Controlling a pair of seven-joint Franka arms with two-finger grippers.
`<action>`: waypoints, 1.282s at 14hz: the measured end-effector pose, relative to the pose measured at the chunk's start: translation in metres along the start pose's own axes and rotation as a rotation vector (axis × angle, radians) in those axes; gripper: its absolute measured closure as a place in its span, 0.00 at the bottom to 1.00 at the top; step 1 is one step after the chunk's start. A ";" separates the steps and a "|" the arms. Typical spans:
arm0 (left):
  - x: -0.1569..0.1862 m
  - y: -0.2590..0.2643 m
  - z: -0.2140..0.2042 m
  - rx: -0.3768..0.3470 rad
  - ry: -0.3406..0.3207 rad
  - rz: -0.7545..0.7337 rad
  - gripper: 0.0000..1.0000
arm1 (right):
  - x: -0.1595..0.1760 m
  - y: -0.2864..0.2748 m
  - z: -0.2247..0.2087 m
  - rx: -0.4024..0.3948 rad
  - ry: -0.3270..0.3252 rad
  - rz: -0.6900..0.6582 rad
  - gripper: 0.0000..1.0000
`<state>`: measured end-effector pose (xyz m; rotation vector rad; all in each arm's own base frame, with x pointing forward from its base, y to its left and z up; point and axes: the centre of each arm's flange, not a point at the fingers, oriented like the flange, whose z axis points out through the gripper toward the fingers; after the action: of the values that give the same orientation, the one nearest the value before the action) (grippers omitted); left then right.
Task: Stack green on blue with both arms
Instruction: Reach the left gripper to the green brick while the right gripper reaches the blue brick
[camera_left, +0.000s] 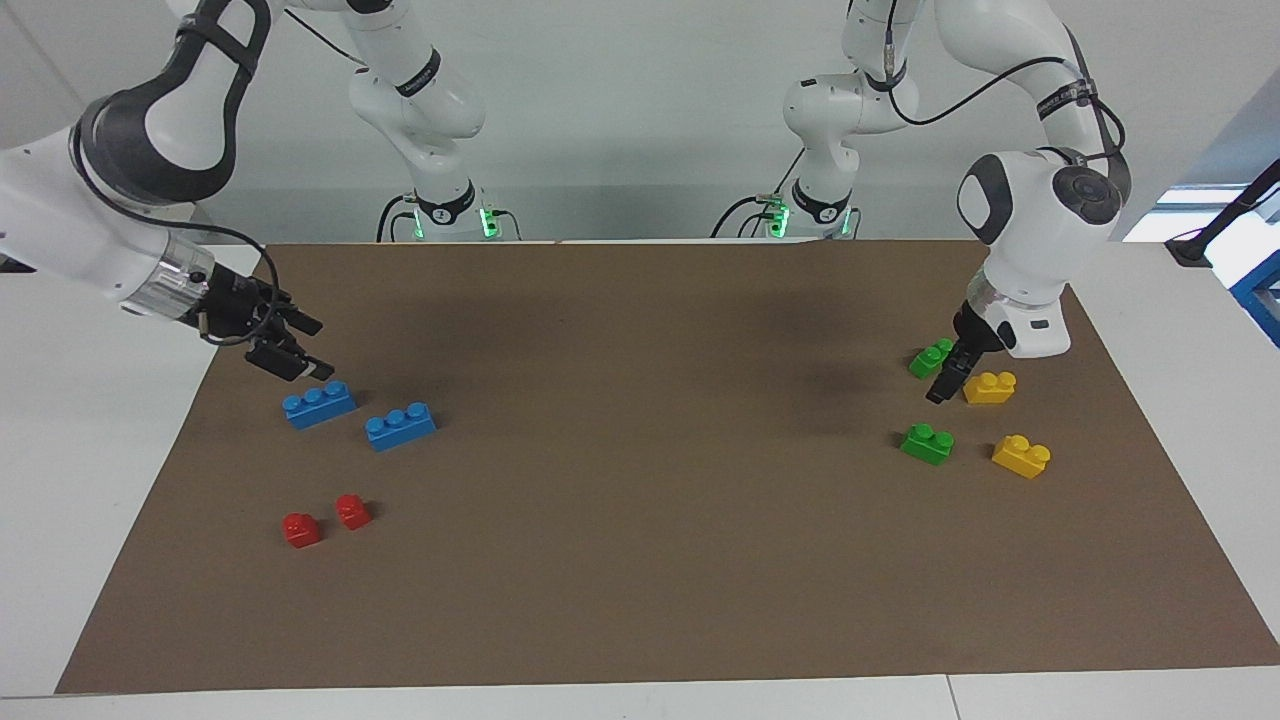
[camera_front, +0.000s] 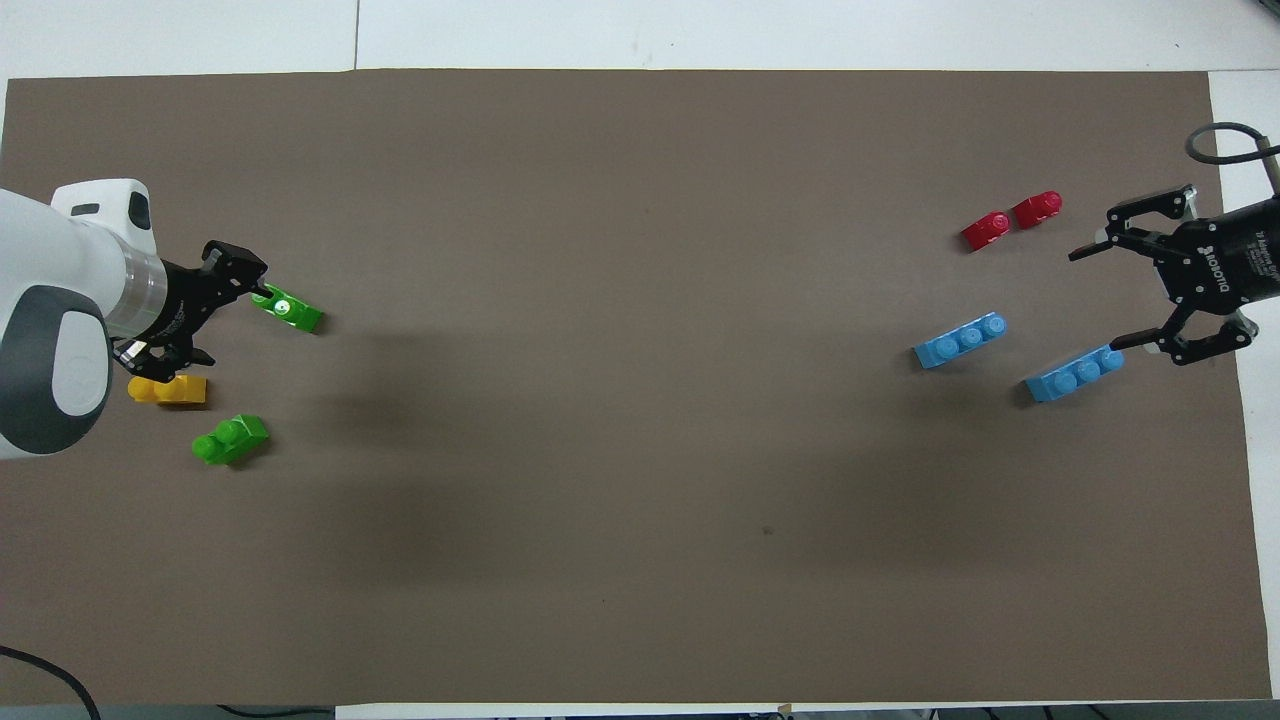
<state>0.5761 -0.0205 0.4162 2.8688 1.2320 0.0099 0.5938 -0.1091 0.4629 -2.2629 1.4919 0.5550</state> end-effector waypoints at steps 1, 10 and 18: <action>0.002 0.000 0.007 0.001 -0.002 -0.011 0.00 | 0.009 0.001 0.007 -0.007 -0.013 0.037 0.00; 0.023 0.004 0.050 -0.042 0.001 -0.124 0.00 | 0.086 0.010 0.054 -0.025 -0.132 0.119 0.00; 0.029 0.012 0.089 -0.050 0.006 -0.163 0.00 | 0.076 -0.015 0.090 -0.007 -0.235 0.081 0.01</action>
<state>0.6059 -0.0087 0.3272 2.7197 1.4417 0.0462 0.6248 -0.1170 0.3481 -2.0661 1.4693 0.8198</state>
